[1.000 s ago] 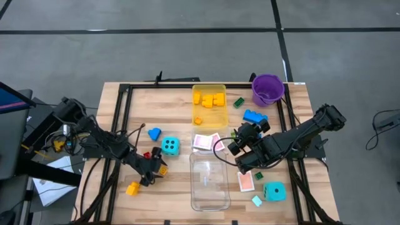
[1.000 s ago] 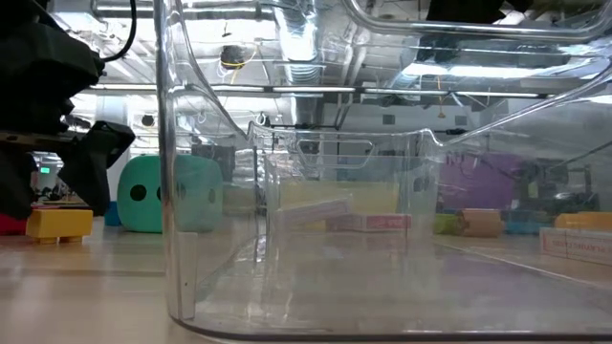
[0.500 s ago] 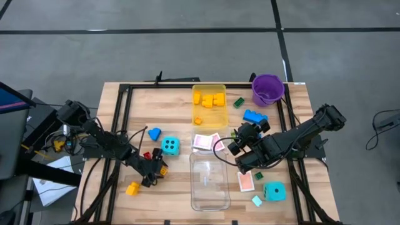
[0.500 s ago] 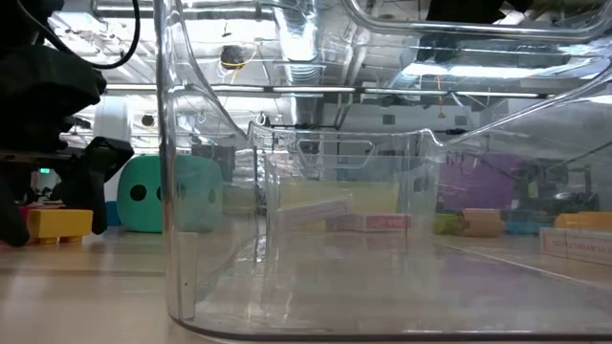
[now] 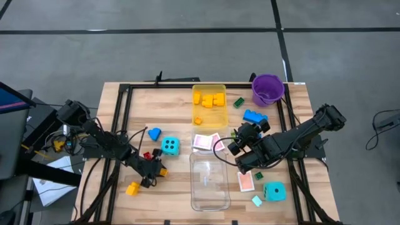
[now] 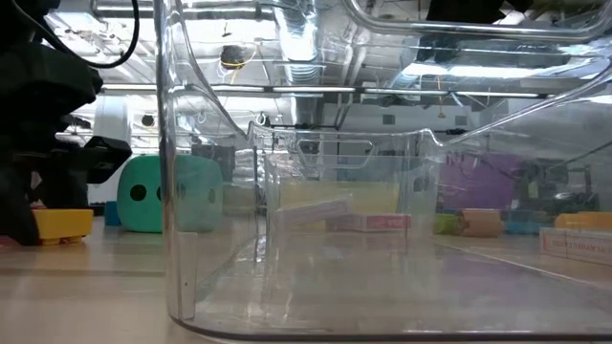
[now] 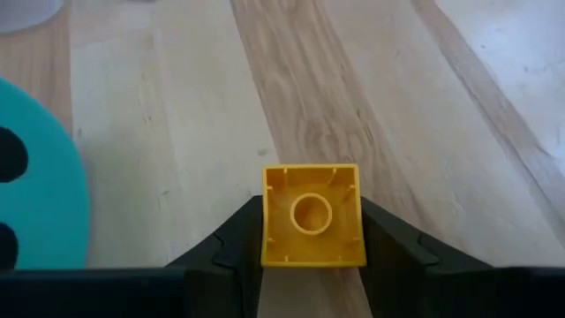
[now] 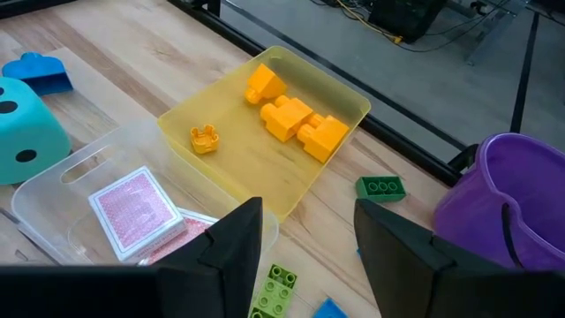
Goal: Pick & Place Toys
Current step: Put the yellow game piece into the yellow bin
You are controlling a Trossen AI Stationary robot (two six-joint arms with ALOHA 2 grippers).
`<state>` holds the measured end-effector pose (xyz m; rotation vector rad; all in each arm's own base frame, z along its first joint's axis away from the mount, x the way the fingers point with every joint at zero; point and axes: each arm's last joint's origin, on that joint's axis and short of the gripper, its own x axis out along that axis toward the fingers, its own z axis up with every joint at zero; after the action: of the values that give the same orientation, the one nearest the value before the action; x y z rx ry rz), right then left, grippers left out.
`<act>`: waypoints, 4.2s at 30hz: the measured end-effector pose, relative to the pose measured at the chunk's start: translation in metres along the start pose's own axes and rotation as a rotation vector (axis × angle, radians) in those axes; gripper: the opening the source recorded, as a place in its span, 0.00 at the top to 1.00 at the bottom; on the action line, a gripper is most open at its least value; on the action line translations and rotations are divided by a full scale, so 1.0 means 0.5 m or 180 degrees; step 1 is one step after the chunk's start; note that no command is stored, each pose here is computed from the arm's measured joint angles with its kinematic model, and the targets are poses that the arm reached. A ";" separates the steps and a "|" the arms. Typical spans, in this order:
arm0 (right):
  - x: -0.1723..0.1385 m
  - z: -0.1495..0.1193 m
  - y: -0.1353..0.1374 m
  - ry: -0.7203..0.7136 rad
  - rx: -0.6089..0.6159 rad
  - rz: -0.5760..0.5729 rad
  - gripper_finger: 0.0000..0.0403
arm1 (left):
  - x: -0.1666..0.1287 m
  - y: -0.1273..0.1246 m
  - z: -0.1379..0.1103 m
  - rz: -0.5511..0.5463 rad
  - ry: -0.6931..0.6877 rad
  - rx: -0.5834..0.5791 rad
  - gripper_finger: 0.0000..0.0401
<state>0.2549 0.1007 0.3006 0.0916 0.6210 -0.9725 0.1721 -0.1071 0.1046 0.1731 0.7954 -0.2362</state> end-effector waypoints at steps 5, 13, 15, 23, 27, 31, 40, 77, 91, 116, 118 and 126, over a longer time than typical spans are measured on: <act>0.000 0.000 0.000 0.0000 -0.0001 0.0000 0.57 | -0.007 0.000 0.011 -0.0022 -0.0137 -0.0033 0.67; 0.000 0.000 0.000 -0.0001 0.0004 0.0003 0.57 | -0.051 0.001 0.069 -0.0154 -0.0887 -0.0153 0.67; 0.000 0.000 0.001 -0.0002 0.0008 0.0006 0.57 | -0.068 0.002 0.086 -0.0188 -0.1159 -0.0147 0.67; 0.000 0.000 0.003 0.0037 0.0048 0.0044 0.57 | -0.129 0.018 0.136 -0.0071 -0.2102 0.0025 0.67; 0.000 0.000 0.003 0.0037 0.0052 0.0045 0.57 | -0.143 0.049 0.154 0.0205 -0.2404 0.0050 0.67; 0.000 0.000 0.003 0.0037 0.0052 0.0046 0.57 | -0.147 0.095 0.166 0.0526 -0.2571 -0.0083 0.67; 0.000 0.001 0.004 0.0032 -0.0011 0.0058 0.57 | -0.163 0.237 0.232 0.1016 -0.2649 -0.0328 0.67; -0.010 -0.005 0.008 0.0013 -0.0209 0.0124 0.57 | -0.022 0.834 0.242 0.0347 0.0292 -0.1189 0.67; -0.010 -0.005 0.009 0.0008 -0.0187 0.0136 0.57 | 0.010 0.822 0.245 0.0383 0.0430 -0.1024 0.67; -0.010 -0.005 0.009 0.0007 -0.0183 0.0139 0.57 | 0.010 0.823 0.244 0.0572 0.0585 -0.1021 0.56; -0.010 -0.005 0.009 0.0007 -0.0183 0.0139 0.57 | 0.009 0.825 0.242 0.0684 0.0667 -0.1017 0.55; -0.010 -0.005 0.009 0.0007 -0.0184 0.0138 0.57 | 0.008 0.825 0.242 0.0789 0.0741 -0.1005 0.54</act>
<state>0.2555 0.1080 0.3004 0.0547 0.6464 -0.9120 0.3707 0.2586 0.2115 -0.0006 1.0213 0.1475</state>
